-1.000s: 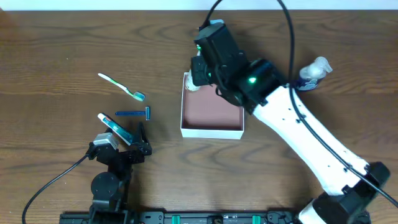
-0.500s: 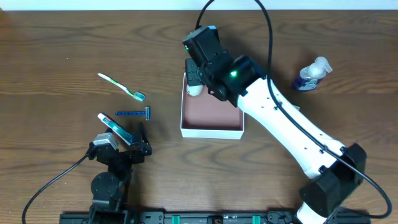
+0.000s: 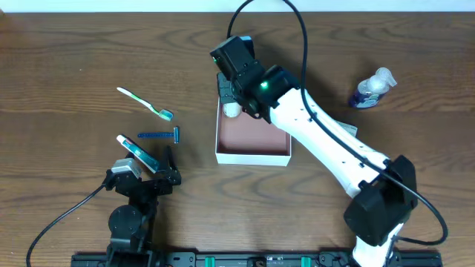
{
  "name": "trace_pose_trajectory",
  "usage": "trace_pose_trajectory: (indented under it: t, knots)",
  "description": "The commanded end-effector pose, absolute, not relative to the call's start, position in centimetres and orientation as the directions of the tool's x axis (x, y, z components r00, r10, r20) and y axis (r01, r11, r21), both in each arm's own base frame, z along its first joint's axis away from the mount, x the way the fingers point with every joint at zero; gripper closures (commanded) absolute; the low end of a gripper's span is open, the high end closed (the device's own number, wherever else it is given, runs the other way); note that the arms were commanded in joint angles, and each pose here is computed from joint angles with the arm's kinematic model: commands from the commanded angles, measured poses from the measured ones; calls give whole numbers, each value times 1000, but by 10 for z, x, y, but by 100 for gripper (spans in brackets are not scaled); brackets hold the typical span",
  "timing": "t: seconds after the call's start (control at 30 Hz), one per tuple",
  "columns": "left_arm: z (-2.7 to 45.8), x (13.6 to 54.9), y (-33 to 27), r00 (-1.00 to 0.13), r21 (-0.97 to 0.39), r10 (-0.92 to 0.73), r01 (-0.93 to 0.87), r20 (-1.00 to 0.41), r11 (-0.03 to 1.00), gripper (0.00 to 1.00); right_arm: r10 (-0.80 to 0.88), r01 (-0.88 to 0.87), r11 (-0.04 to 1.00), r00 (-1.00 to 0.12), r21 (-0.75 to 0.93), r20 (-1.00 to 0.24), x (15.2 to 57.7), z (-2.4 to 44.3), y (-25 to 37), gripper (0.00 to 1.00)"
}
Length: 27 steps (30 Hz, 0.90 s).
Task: Pack container
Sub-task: 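Carry the lotion tube over the box and lower it upright inside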
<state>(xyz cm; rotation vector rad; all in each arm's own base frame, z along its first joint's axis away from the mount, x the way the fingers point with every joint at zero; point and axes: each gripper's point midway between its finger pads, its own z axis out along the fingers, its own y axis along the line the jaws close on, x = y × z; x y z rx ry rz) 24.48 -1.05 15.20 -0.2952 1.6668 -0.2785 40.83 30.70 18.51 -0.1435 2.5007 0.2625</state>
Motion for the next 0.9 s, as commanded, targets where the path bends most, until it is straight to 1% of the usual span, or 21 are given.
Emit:
trace_pose_trajectory:
  t: [0.0, 0.07, 0.1, 0.13, 0.2, 0.23, 0.27, 0.3, 0.6, 0.67, 0.87]
  knots:
    - [133, 244, -7, -158, -324, -330, -64, -931, 944, 2, -12, -145, 976, -777, 160, -629, 416, 197, 309, 99]
    - [133, 244, -7, -158, -324, -330, -64, -931, 944, 2, -10, -146, 976, -775, 163, -632, 416, 198, 310, 98]
    - [133, 244, -7, -158, -324, -330, -64, -931, 944, 2, -9, -146, 976, -774, 164, -634, 417, 198, 311, 96]
    - [133, 244, -7, -158, -324, -330, -64, -931, 944, 2, -8, -147, 975, -771, 166, -636, 417, 199, 311, 92]
    - [133, 244, -7, -158, -324, -330, -64, -931, 944, 2, -5, -148, 974, -768, 170, -640, 418, 200, 312, 71]
    - [133, 244, -7, -158, -324, -330, -64, -931, 944, 2, -3, -149, 974, -766, 173, -643, 419, 200, 313, 59]
    - [133, 244, -7, -158, -324, -330, -64, -931, 944, 2, -2, -150, 973, -765, 175, -644, 419, 201, 313, 55]
    - [133, 244, -7, -158, -324, -330, -64, -931, 944, 2, -1, -150, 973, -764, 177, -645, 419, 201, 314, 54]
    - [133, 244, -7, -158, -324, -330, -64, -931, 944, 2, 0, -157, 970, -768, 188, -640, 418, 201, 316, 54]
    - [133, 244, -7, -158, -324, -330, -64, -931, 944, 2, 23, -138, 969, -773, 203, -634, 418, 201, 316, 55]
    - [133, 244, -7, -158, -324, -330, -64, -931, 944, 2, 85, -88, 962, -803, 258, -590, 412, 197, 318, 64]
